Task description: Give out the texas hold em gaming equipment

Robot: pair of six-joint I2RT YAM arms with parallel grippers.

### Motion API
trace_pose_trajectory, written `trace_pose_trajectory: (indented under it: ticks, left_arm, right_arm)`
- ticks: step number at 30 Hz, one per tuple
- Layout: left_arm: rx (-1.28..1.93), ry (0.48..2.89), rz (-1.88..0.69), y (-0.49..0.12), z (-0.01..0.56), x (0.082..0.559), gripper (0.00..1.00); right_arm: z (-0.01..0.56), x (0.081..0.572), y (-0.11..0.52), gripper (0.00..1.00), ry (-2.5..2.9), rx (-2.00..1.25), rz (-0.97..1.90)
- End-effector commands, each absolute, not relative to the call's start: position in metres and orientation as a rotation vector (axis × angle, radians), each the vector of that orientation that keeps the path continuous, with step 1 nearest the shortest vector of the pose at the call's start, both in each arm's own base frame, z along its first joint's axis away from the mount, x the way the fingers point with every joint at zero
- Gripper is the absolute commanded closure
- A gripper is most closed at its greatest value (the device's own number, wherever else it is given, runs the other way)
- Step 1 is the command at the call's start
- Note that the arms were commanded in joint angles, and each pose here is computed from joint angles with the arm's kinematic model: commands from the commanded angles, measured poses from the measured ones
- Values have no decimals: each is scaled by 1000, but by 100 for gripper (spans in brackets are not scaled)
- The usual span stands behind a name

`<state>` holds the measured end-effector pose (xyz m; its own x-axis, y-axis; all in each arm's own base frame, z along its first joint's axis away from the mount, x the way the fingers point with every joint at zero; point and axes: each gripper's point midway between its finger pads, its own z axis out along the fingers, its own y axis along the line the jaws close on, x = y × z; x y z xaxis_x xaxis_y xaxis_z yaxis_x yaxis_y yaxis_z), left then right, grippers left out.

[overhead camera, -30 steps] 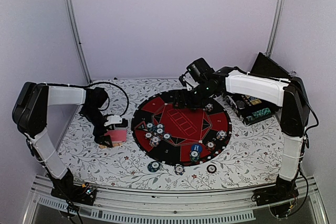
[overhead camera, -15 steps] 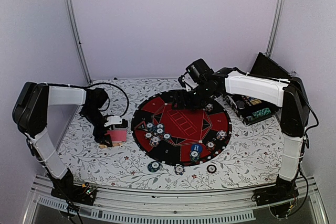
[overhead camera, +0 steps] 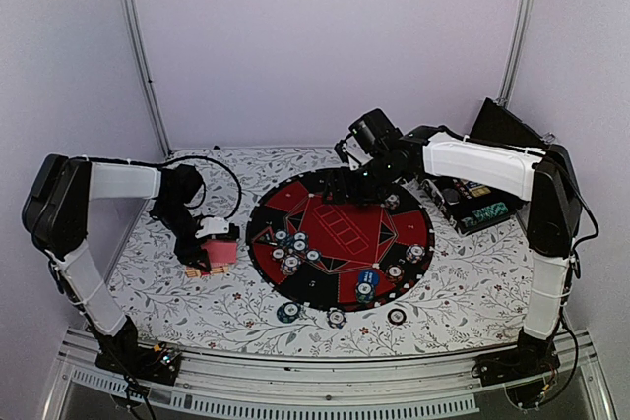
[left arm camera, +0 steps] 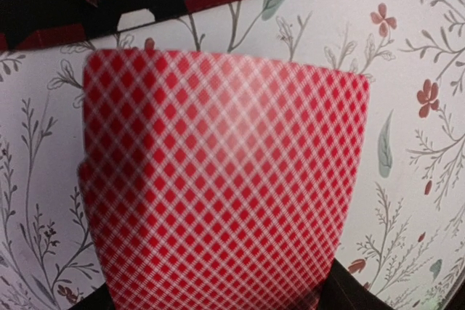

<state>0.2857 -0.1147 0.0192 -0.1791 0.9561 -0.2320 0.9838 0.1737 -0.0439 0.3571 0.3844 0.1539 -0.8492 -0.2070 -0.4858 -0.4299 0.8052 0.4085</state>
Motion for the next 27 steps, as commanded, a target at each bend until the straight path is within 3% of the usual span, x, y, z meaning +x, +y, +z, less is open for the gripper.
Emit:
trace_pose_trajectory:
  ticks: [1, 18, 27]
  left_arm:
    - [1911, 2224, -235, -122, 31, 294, 38]
    - [1921, 2229, -265, -128, 45, 285, 42]
    - [1879, 2217, -288, -135, 58, 290, 44]
  right_arm:
    - [174, 353, 386, 28, 2518, -482, 757]
    - [168, 346, 392, 28, 2525, -487, 834]
    - [170, 334, 410, 26, 2507, -495, 1012]
